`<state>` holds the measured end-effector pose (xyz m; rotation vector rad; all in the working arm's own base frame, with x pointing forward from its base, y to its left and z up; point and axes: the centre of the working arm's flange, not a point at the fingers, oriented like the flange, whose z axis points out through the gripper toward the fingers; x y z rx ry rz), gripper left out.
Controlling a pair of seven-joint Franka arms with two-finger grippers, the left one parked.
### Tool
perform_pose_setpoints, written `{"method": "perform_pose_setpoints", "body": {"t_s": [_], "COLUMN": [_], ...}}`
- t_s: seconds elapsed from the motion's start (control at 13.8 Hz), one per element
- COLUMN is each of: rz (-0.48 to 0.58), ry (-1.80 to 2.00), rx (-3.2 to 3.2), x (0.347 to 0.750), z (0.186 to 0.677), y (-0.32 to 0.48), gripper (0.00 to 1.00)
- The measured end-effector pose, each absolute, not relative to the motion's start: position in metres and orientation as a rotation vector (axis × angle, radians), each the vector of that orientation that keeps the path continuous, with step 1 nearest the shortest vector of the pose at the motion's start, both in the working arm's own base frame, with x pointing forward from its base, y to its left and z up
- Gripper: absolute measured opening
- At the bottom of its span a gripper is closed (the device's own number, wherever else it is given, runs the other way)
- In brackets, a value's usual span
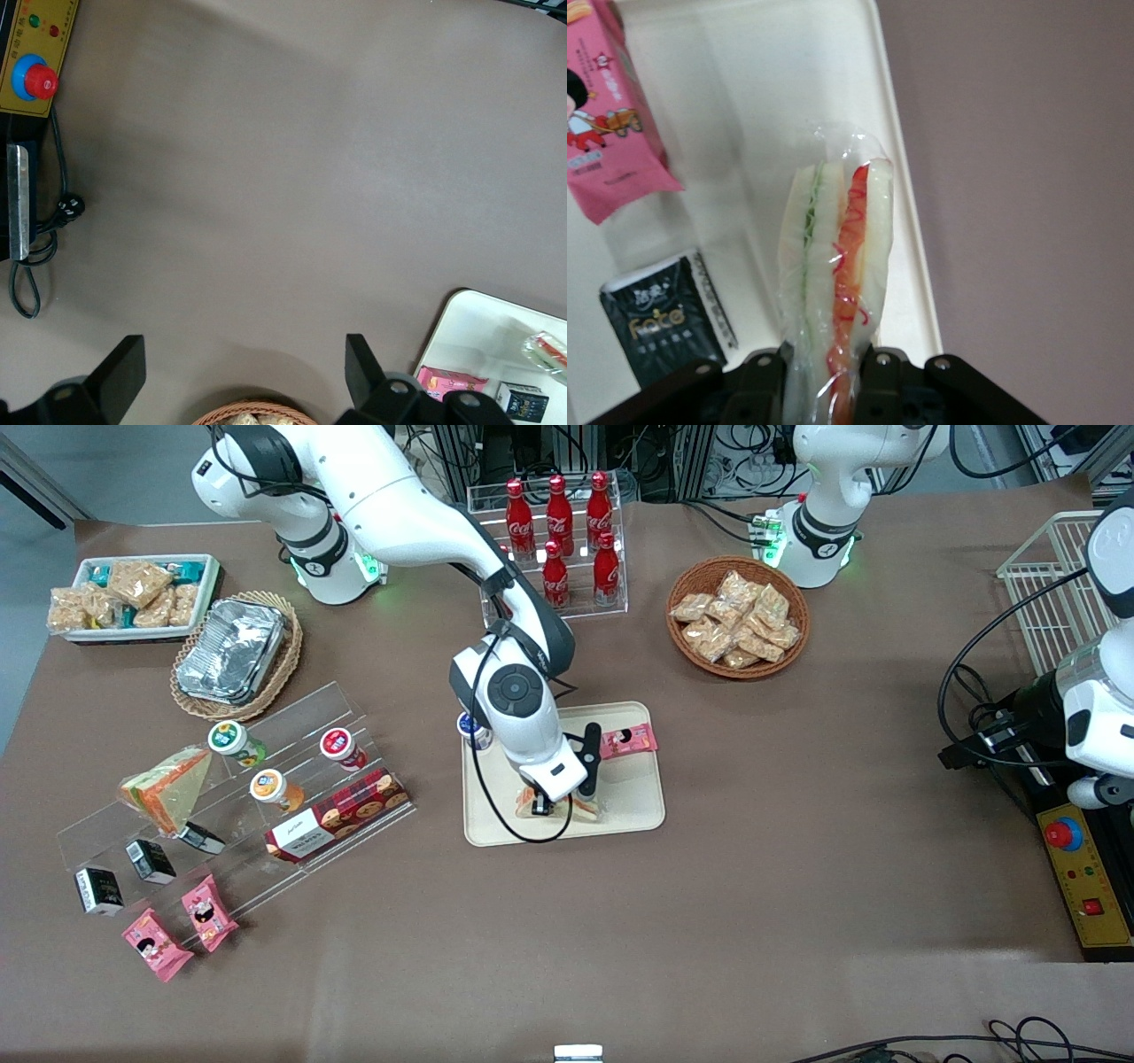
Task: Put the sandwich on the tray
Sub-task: 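Lower the sandwich onto the tray and open the right gripper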
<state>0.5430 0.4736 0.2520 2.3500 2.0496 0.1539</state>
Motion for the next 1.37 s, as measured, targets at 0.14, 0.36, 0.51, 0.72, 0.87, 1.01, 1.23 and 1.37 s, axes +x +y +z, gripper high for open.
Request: {"method": "perform_pose_setpoints", "body": {"t_s": [0.14,0.36,0.51,0.72,0.87,1.01,1.23,1.37], "rz": [0.151,0.174,0.170,0.173,0.179,0.193,0.222,0.237], "ry": [2.060,2.068,2.069,2.065,2.054,2.043,2.036,2.028], "rx": [2.337,2.316,2.311,2.312,2.316,2.321,2.339,2.371], "x": [0.537,0.531,0.529,0.531,0.535,0.540,0.542,0.544], "z": [0.245,0.230,0.223,0.224,0.226,0.230,0.241,0.256], "y": [0.478,0.484,0.484,0.483,0.480,0.476,0.477,0.477], "gripper": [0.22,0.21,0.21,0.49,0.69,0.88,0.97,0.97]}}
